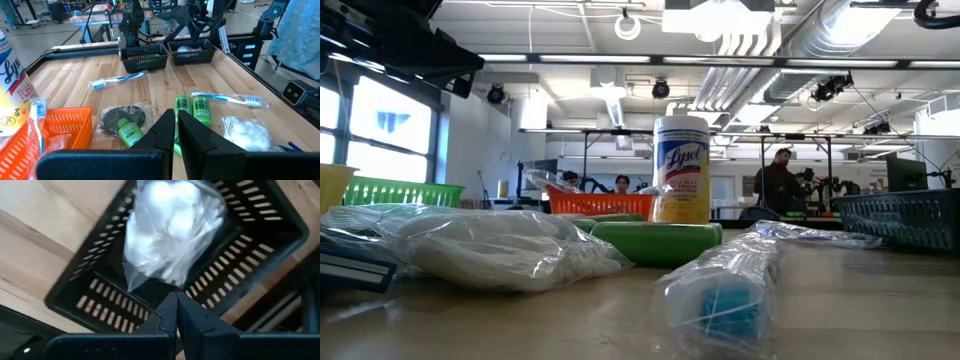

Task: Pick & Place Travel size toiletries
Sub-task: Put the white cotton pack into the bottom black bin, then put the blue toothbrush into the orange bin

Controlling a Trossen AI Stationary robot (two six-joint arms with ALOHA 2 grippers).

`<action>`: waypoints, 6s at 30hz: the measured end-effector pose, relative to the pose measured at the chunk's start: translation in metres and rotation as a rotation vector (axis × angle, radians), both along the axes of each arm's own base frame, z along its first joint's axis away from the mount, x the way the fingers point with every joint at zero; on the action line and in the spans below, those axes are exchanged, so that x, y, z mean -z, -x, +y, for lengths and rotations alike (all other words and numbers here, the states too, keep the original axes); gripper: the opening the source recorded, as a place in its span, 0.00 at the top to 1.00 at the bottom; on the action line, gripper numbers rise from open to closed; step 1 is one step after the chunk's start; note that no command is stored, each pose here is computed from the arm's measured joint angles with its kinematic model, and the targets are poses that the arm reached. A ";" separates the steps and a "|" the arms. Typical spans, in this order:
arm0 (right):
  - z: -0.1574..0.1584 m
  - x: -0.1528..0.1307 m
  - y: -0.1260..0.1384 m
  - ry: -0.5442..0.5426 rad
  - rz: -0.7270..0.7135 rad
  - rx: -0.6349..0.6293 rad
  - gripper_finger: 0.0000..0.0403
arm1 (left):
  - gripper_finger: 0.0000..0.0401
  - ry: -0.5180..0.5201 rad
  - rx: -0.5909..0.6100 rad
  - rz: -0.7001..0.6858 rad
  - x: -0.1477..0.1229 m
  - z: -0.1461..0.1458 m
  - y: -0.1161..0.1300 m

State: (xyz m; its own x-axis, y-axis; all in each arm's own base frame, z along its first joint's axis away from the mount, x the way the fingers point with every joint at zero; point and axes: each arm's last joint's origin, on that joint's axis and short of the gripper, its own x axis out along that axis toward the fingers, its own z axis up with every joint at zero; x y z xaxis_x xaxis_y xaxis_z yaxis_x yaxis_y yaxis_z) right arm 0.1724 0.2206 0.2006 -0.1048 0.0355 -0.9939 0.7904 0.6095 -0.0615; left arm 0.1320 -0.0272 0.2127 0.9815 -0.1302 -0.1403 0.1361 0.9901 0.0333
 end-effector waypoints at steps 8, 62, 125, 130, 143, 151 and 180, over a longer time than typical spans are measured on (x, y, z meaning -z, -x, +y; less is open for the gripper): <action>-0.005 -0.008 0.002 -0.004 -0.012 -0.005 1.00 | 0.95 0.000 0.000 -0.001 0.000 0.000 0.000; -0.223 -0.065 -0.169 0.541 -0.926 -1.014 0.99 | 0.95 -0.001 -0.074 -0.022 -0.002 0.002 0.000; -0.248 -0.045 -0.146 0.415 -0.646 -0.457 0.99 | 0.95 0.008 -0.086 0.024 0.002 0.002 0.000; -0.251 -0.042 -0.141 0.482 -0.559 -0.432 0.93 | 0.95 0.008 -0.086 0.024 0.002 0.002 0.000; -0.254 -0.022 -0.143 0.531 -0.446 -0.257 0.40 | 0.95 0.008 -0.086 0.024 0.002 0.002 0.000; -0.254 -0.016 -0.140 0.530 -0.407 -0.146 0.29 | 0.95 0.007 -0.087 0.027 0.003 0.003 0.000; -0.272 0.057 -0.117 0.340 0.025 0.008 0.37 | 0.95 0.003 -0.087 0.041 0.004 0.003 0.000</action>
